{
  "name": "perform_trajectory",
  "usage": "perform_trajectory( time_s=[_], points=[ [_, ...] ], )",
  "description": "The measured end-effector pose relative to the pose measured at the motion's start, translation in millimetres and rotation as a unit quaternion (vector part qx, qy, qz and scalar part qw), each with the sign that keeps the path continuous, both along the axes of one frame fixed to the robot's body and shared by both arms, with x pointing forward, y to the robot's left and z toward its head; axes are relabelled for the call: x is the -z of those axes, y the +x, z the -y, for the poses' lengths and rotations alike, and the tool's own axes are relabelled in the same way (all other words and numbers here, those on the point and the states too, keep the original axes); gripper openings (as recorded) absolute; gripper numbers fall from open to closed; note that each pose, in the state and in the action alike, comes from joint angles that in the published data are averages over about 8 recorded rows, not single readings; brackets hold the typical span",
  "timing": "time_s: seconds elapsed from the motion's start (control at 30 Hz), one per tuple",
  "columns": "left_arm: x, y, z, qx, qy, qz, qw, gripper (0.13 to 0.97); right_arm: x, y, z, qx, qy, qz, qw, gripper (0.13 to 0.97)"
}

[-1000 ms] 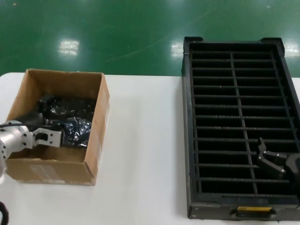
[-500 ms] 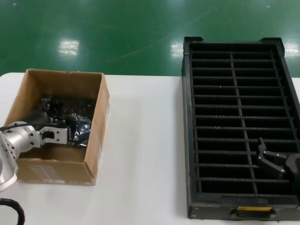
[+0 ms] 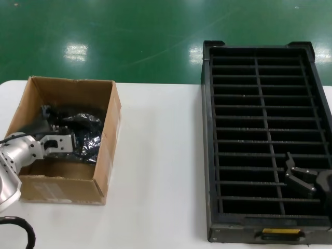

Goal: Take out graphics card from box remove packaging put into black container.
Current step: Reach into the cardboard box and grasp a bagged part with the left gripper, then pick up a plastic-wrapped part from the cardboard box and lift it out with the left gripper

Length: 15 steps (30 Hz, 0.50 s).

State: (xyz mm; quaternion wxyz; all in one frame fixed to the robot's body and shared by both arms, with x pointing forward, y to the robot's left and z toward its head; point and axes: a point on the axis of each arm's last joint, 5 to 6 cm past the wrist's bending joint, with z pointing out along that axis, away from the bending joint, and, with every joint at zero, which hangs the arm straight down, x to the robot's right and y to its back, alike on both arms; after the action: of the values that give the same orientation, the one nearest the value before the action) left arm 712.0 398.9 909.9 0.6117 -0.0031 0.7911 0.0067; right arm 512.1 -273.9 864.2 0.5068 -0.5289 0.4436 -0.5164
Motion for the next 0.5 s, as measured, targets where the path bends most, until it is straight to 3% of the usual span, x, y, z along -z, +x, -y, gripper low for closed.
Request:
perform_trajectory(
  time_s=[0.2,0.5],
  points=[
    [-3.1,0.3,-0.3,0.007,-0.026,0.019,0.9995,0.146,0.0,0.0,0.0,0.0,0.0,0.0,1.0,0.966],
    [-4.0,-4.7,-7.1,0.034,-0.055,0.051,0.9966,0.139,0.0,0.0,0.0,0.0,0.0,0.0,1.0,0.966]
  ],
)
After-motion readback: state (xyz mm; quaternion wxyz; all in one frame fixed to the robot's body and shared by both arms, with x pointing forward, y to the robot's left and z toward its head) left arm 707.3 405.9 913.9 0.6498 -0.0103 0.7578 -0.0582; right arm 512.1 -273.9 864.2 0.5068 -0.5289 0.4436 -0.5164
